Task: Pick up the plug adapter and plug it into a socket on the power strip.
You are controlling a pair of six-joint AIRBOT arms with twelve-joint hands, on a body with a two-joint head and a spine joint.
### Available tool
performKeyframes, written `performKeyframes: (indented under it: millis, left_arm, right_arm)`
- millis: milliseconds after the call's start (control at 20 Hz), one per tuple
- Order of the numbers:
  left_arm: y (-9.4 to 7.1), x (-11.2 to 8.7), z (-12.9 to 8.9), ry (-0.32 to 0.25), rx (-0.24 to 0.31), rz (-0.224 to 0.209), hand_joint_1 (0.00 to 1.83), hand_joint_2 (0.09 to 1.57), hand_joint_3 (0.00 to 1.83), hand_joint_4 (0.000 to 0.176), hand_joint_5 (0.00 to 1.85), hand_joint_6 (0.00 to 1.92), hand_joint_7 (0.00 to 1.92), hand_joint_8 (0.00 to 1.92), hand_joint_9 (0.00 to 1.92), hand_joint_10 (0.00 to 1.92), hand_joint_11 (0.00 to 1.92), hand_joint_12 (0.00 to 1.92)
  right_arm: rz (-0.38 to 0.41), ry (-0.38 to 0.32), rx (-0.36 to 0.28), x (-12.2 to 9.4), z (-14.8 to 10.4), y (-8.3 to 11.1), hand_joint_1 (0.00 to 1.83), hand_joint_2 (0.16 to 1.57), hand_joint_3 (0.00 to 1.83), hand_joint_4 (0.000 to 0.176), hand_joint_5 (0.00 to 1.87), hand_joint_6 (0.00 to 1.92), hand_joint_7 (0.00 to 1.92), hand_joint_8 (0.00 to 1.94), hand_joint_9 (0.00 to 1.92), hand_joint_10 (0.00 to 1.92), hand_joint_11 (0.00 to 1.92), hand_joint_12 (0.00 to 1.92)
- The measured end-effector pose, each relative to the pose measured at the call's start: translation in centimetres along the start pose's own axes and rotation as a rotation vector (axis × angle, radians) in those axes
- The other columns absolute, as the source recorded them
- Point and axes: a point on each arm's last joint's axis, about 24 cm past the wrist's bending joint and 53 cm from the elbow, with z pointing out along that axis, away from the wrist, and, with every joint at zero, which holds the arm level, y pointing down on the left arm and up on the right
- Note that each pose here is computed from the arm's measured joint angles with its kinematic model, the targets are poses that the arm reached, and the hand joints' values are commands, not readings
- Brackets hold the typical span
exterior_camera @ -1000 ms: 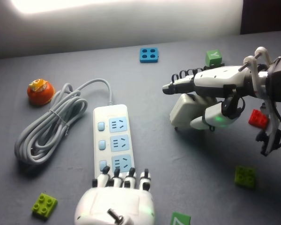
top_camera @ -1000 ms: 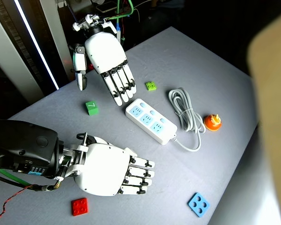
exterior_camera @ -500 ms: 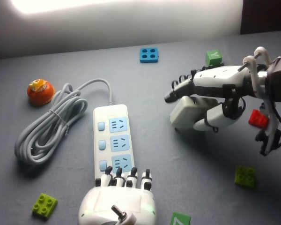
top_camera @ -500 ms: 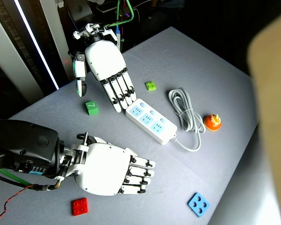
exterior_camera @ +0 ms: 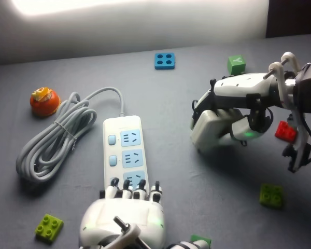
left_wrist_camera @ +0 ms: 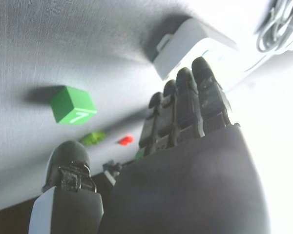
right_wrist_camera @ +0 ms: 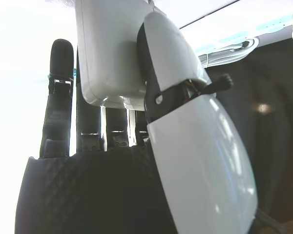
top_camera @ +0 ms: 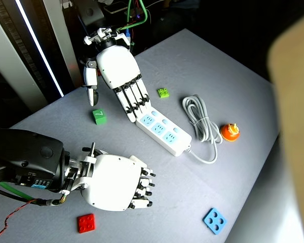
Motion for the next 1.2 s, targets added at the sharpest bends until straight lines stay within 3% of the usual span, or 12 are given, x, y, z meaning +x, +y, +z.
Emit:
performKeyframes:
  millis: [200, 450, 500, 600, 700, 850, 1000, 1200]
  left_arm:
    - [0.6, -0.8, 0.6, -0.011, -0.012, -0.005, 0.0, 1.22, 0.0, 0.0, 0.03, 0.0, 0.05, 0.0, 0.06, 0.0, 0.0, 0.31]
    - [0.5, -1.4, 1.0, -0.015, 0.012, -0.005, 0.0, 1.22, 0.0, 0.0, 0.02, 0.0, 0.05, 0.0, 0.06, 0.0, 0.0, 0.32]
    - [0.2, -1.6, 1.0, -0.018, 0.023, -0.003, 0.0, 1.22, 0.0, 0.0, 0.02, 0.0, 0.05, 0.0, 0.06, 0.0, 0.0, 0.3]
    - [0.1, -1.1, 1.1, -0.004, 0.047, 0.011, 0.01, 1.21, 0.0, 0.0, 0.01, 0.0, 0.04, 0.0, 0.07, 0.0, 0.0, 0.33]
    - [0.3, -0.6, 1.2, 0.014, 0.051, 0.018, 0.0, 1.21, 0.0, 0.0, 0.0, 0.0, 0.03, 0.0, 0.06, 0.0, 0.0, 0.31]
    - [0.6, -0.6, 1.2, 0.012, 0.055, 0.029, 0.04, 1.22, 0.0, 0.0, 0.02, 0.0, 0.06, 0.01, 0.08, 0.01, 0.0, 0.35]
    - [0.8, -0.4, 1.1, 0.014, 0.056, 0.037, 0.03, 1.21, 0.0, 0.0, 0.04, 0.01, 0.07, 0.0, 0.09, 0.0, 0.0, 0.37]
    - [0.9, -0.3, 1.1, 0.01, 0.059, 0.047, 0.03, 1.21, 0.0, 0.0, 0.04, 0.0, 0.07, 0.0, 0.09, 0.0, 0.0, 0.36]
  right_arm:
    - [-0.004, -0.007, -0.001, -0.5, -0.3, 0.0, 1.36, 1.18, 0.0, 0.0, 0.88, 0.83, 0.88, 1.29, 0.74, 1.58, 0.69, 1.68]
    - [-0.024, -0.03, -0.024, -1.9, -1.4, 1.1, 1.36, 1.17, 0.0, 0.0, 0.88, 0.82, 0.91, 1.25, 0.76, 1.54, 0.72, 1.62]
    - [-0.032, -0.036, -0.036, -2.2, -1.7, 1.7, 1.36, 1.17, 0.0, 0.0, 0.9, 0.79, 0.89, 1.27, 0.76, 1.55, 0.72, 1.62]
    - [-0.078, -0.048, -0.066, -2.7, -2.3, 3.3, 1.35, 1.2, 0.0, 0.0, 0.8, 0.96, 0.84, 1.32, 0.7, 1.58, 0.66, 1.63]
    - [-0.122, -0.053, -0.082, -2.8, -2.8, 4.3, 1.36, 1.18, 0.0, 0.0, 0.87, 0.86, 0.88, 1.26, 0.76, 1.55, 0.69, 1.61]
    - [-0.173, -0.068, -0.117, -3.3, -4.0, 6.2, 1.35, 1.2, 0.0, 0.0, 0.81, 0.98, 0.82, 1.32, 0.7, 1.58, 0.64, 1.63]
    - [-0.23, -0.115, -0.162, -4.6, -5.8, 8.8, 1.36, 1.18, 0.0, 0.0, 0.88, 0.89, 0.86, 1.27, 0.72, 1.53, 0.65, 1.6]
    - [-0.259, -0.131, -0.196, -4.0, -7.0, 10.8, 1.35, 1.19, 0.0, 0.0, 0.84, 0.94, 0.84, 1.3, 0.71, 1.56, 0.66, 1.6]
